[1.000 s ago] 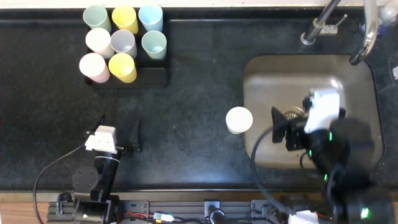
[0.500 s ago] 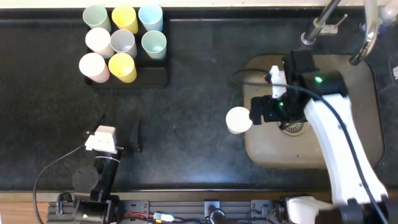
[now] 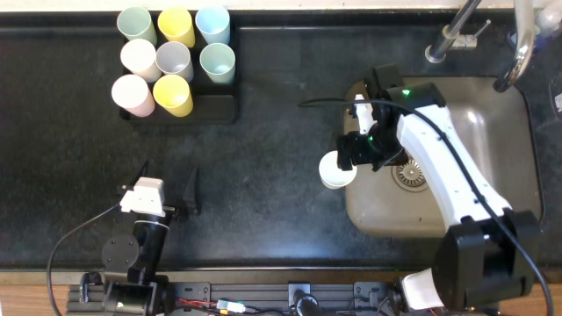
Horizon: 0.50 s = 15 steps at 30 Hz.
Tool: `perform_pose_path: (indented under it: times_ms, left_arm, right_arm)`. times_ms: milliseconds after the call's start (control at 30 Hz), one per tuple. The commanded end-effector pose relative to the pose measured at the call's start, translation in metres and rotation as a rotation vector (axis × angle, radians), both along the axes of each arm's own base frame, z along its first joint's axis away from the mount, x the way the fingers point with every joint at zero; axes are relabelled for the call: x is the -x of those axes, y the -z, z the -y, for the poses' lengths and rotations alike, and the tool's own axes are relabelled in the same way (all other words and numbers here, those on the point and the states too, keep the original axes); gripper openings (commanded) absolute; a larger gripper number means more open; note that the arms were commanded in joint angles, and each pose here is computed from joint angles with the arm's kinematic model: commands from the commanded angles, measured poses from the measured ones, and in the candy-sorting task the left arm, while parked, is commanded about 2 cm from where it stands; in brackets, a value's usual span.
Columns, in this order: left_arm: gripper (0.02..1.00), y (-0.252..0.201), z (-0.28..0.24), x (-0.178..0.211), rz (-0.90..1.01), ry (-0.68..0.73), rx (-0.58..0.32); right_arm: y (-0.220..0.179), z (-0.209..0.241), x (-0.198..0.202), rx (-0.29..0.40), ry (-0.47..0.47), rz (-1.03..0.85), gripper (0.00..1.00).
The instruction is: Store Cups
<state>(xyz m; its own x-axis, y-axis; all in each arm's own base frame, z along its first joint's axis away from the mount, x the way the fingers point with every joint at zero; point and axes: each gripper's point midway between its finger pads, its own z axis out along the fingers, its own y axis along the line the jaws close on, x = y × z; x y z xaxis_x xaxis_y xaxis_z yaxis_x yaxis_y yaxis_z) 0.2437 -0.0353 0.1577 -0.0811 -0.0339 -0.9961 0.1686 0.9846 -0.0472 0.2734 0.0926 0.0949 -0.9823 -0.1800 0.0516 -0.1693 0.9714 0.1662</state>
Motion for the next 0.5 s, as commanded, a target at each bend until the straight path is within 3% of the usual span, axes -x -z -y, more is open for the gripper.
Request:
perform_pose_path:
  times_ms: [33,333,433,500]
  left_arm:
    - [1.000,-0.001,0.002,0.001,0.008,0.015,-0.024]
    - [1.000,-0.001,0.002,0.001,0.008,0.015,-0.024]
    - [1.000,-0.001,0.002,0.001,0.008,0.015,-0.024]
    - [1.000,-0.001,0.002,0.001,0.008,0.015,-0.024]
  right_arm:
    - [0.004,0.002,-0.008,0.065,-0.003,0.019,0.774]
    - [0.005,-0.016,-0.008,0.047,-0.031,0.033,0.264]
    - [0.005,-0.023,-0.006,0.033,-0.044,0.032,0.047]
    - [0.004,-0.027,-0.006,0.027,-0.053,0.040,0.042]
